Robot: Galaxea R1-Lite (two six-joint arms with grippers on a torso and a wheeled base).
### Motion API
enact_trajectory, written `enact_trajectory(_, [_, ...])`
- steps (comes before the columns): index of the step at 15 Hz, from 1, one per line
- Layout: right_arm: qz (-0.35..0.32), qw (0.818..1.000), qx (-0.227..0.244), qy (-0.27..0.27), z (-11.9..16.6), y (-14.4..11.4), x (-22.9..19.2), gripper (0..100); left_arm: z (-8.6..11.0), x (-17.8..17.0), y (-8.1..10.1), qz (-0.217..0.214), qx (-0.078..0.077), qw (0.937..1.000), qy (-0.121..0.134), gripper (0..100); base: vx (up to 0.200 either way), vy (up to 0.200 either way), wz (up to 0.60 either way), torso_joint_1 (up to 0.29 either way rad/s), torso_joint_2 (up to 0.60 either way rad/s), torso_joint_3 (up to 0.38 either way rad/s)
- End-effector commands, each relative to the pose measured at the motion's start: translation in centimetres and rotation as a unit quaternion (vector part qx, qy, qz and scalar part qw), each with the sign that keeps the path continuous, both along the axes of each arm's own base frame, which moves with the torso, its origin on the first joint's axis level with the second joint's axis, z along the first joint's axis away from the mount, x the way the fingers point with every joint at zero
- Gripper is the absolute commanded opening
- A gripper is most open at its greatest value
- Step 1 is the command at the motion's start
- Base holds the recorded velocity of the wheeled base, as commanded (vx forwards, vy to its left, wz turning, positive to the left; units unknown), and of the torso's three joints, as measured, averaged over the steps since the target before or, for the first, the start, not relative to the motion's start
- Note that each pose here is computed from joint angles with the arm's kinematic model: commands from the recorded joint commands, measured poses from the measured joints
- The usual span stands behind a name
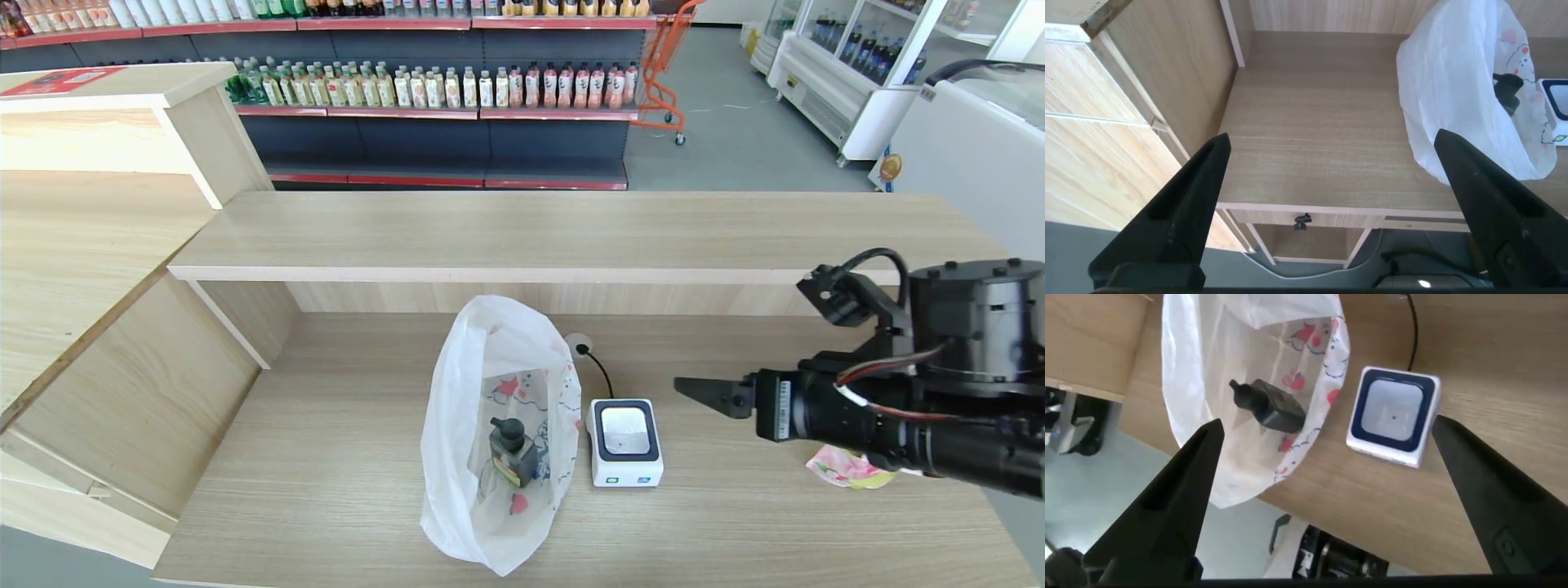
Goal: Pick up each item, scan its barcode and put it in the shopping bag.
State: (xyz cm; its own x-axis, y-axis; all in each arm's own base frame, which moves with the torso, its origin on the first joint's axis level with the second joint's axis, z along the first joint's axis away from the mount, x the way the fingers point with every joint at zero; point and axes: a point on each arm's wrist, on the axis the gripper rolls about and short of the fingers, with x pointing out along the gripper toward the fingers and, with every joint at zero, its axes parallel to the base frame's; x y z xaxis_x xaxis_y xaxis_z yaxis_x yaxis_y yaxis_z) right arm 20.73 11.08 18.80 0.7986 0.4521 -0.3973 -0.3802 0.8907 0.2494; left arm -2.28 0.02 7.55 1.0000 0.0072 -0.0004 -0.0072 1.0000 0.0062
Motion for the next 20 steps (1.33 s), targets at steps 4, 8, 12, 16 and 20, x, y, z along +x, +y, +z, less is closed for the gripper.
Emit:
enact_trajectory(4, [-0.059, 0.998, 0.007, -0.033, 2.3, -3.6, -3.4, 100, 0.0, 0.0, 0.0, 0.0, 0.001, 1.0, 0.001, 100, 0.0, 0.0, 0.0, 0.0, 0.0, 0.0])
enact_trajectory(8, [-0.085, 0.996, 0.011, -0.008, 2.2, -4.5, -3.7, 100, 0.0, 0.0, 0.0, -0.001, -0.001, 1.0, 0.001, 100, 0.0, 0.0, 0.0, 0.0, 0.0, 0.0])
enact_trajectory(12, [-0.113, 0.993, 0.037, 0.02, 2.1, -4.8, -4.2, 100, 0.0, 0.0, 0.0, 0.0, -0.001, 1.0, 0.001, 100, 0.0, -0.2, 0.0, 0.0, 0.0, 0.004])
enact_trajectory(16, [-0.148, 0.983, 0.089, 0.06, 3.3, -5.1, -5.9, 100, 0.0, 0.0, 0.0, -0.001, 0.001, 1.0, 0.001, 100, 0.0, -0.1, 0.0, 0.005, 0.0, 0.002])
enact_trajectory(20, [-0.15, 0.982, 0.096, 0.061, 3.7, -5.3, -6.4, 100, 0.0, 0.0, 0.0, -0.001, 0.002, 1.0, 0.0, 100, 0.0, 0.0, 0.0, 0.0, 0.0, 0.0])
